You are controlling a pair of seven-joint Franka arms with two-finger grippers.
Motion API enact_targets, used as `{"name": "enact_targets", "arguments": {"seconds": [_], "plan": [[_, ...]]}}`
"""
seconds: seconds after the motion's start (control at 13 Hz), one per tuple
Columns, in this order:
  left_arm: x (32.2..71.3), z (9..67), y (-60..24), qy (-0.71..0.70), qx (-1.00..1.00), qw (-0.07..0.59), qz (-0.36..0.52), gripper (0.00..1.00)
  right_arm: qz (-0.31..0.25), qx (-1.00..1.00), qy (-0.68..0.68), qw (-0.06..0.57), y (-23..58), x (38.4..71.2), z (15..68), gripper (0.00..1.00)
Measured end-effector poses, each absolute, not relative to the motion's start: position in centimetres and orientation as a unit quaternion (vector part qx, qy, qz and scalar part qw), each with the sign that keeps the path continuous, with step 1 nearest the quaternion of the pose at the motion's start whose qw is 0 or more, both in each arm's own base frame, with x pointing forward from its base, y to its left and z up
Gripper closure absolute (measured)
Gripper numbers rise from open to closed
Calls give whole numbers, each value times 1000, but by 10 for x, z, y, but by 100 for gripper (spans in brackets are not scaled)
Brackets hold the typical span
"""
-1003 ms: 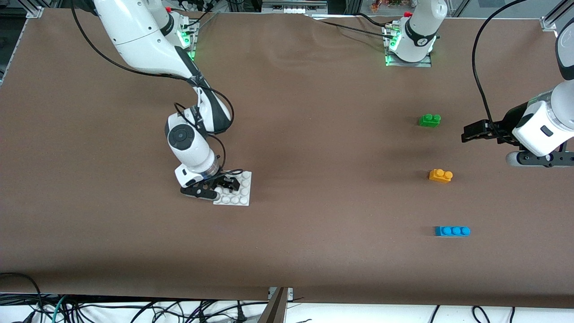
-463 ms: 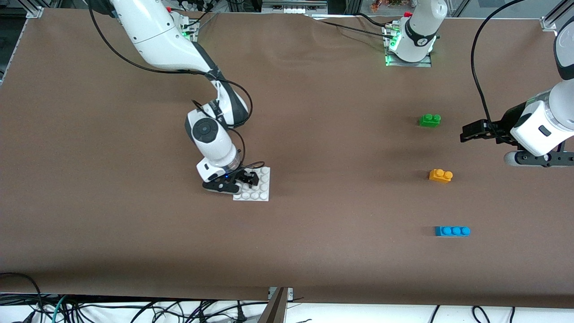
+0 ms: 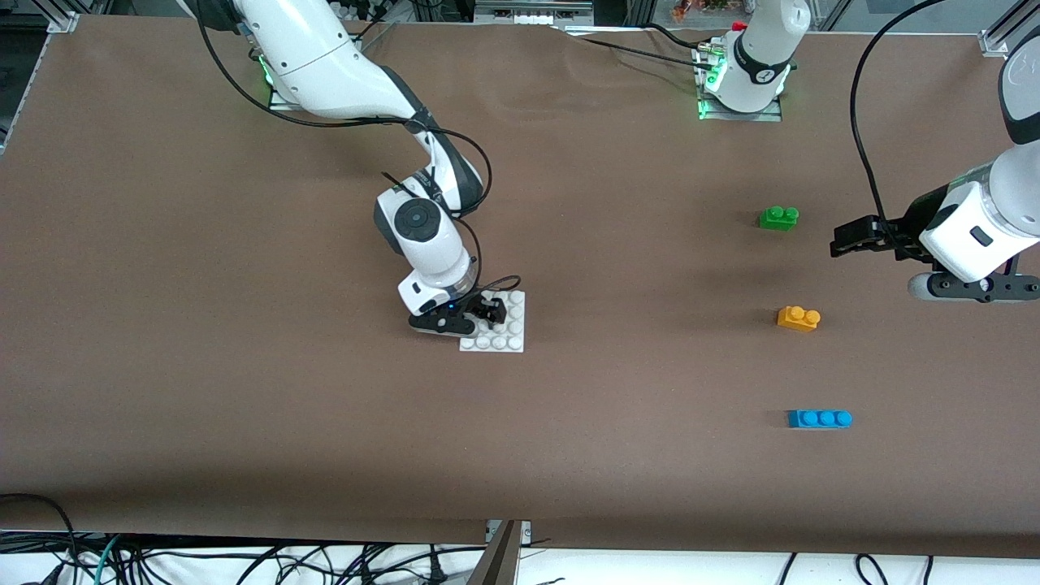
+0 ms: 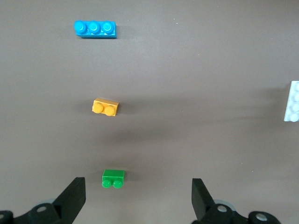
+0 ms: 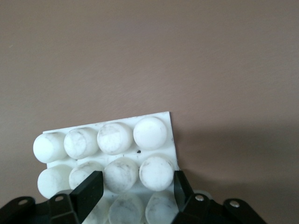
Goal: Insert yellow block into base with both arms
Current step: 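Push the white base plate with the right gripper toward the table middle, then release the base plate and withdraw the right gripper to rest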
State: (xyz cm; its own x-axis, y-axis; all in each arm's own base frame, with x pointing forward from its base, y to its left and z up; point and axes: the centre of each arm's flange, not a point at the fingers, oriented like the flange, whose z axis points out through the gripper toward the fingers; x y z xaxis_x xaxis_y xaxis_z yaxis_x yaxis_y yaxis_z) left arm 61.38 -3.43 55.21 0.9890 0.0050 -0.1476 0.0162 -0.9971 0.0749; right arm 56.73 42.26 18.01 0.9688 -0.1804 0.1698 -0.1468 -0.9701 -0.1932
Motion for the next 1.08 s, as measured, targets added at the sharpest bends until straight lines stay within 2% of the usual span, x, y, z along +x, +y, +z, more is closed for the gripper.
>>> {"name": "enact_targets", "arguments": {"seconds": [0.62,1.08], "plan": [[617,531,-31,9,995,37,-93,0,-86,-989,69,102,498,511,176,29],[618,527,-26,13,995,38,-96,0,-87,-988,71,106,508,507,177,29]]}}
